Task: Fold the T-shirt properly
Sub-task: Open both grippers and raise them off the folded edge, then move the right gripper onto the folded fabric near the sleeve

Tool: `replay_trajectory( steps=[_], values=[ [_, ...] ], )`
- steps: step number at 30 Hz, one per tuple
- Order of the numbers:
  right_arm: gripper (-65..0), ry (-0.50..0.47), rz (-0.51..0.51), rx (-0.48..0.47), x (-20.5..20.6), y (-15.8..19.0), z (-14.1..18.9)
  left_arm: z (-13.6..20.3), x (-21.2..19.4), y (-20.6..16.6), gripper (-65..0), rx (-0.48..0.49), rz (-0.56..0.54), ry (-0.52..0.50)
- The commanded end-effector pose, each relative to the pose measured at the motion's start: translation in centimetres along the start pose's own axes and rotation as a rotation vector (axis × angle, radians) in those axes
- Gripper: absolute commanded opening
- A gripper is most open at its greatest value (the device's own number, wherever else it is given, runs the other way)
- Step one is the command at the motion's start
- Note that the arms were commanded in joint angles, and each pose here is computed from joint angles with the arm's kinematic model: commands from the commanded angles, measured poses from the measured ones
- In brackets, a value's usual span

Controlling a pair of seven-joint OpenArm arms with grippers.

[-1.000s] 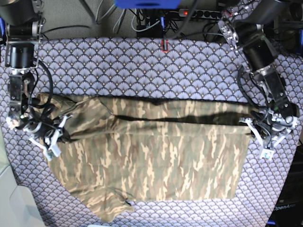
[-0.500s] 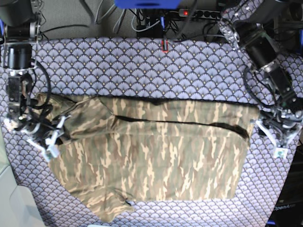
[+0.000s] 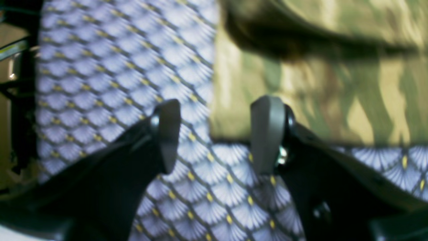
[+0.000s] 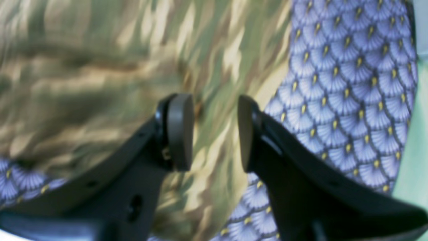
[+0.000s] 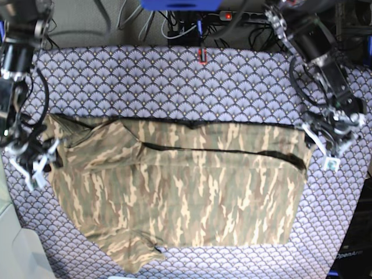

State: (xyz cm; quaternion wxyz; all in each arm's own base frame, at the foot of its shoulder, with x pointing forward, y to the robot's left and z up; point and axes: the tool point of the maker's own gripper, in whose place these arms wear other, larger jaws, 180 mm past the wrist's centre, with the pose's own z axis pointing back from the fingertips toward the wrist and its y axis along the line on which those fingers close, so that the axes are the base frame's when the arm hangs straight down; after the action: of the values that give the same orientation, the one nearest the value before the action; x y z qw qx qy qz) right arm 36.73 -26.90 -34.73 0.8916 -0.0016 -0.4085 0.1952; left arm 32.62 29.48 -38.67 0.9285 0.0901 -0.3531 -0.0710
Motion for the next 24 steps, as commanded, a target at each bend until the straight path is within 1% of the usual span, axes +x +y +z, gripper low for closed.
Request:
replay_trajectory(
  steps=[1,3,5,6,9,13,16,19,21,24],
  values=[
    [-49.0,-0.104,0.027,0.007,3.0,0.7,0.8,0.5,1.3,1.1,-36.8,0.028,-0.008,-0.047],
    [-56.9,-0.144,0.051,0.021,3.8,2.7,1.5,0.4,0.8,0.9,-47.6,0.024,-0.008,-0.041],
    [-64.7,-0.169,0.063,0.039,4.2,4.6,2.1,0.5,0.2,1.0,-61.5,0.028,-0.014,-0.016],
    [-65.0,-0.178,0.076,0.052,4.5,5.5,2.2,0.5,-0.2,1.1,-65.0,0.029,-0.015,0.001],
    [-65.0,-0.185,0.115,0.106,4.8,8.2,2.1,0.6,-0.9,1.2,-65.0,0.033,-0.017,0.037],
    [-65.0,-0.163,0.171,0.209,4.3,12.4,1.3,0.6,-0.9,1.2,-65.0,0.032,-0.015,0.039],
    [-65.0,-0.148,0.195,0.286,3.9,15.4,0.5,0.5,-1.1,1.0,-65.0,0.028,-0.012,0.043],
    [-65.0,-0.147,0.165,0.321,3.8,17.0,-0.1,0.6,-1.8,0.9,-65.0,0.026,-0.013,0.056],
    [-64.8,-0.154,0.139,0.332,4.3,17.4,-0.9,0.6,-1.8,0.9,-65.0,0.026,-0.013,0.056],
    [-64.8,-0.134,0.095,0.350,4.1,17.8,-2.3,0.7,-2.1,1.0,-65.0,0.028,-0.016,0.063]
  ],
)
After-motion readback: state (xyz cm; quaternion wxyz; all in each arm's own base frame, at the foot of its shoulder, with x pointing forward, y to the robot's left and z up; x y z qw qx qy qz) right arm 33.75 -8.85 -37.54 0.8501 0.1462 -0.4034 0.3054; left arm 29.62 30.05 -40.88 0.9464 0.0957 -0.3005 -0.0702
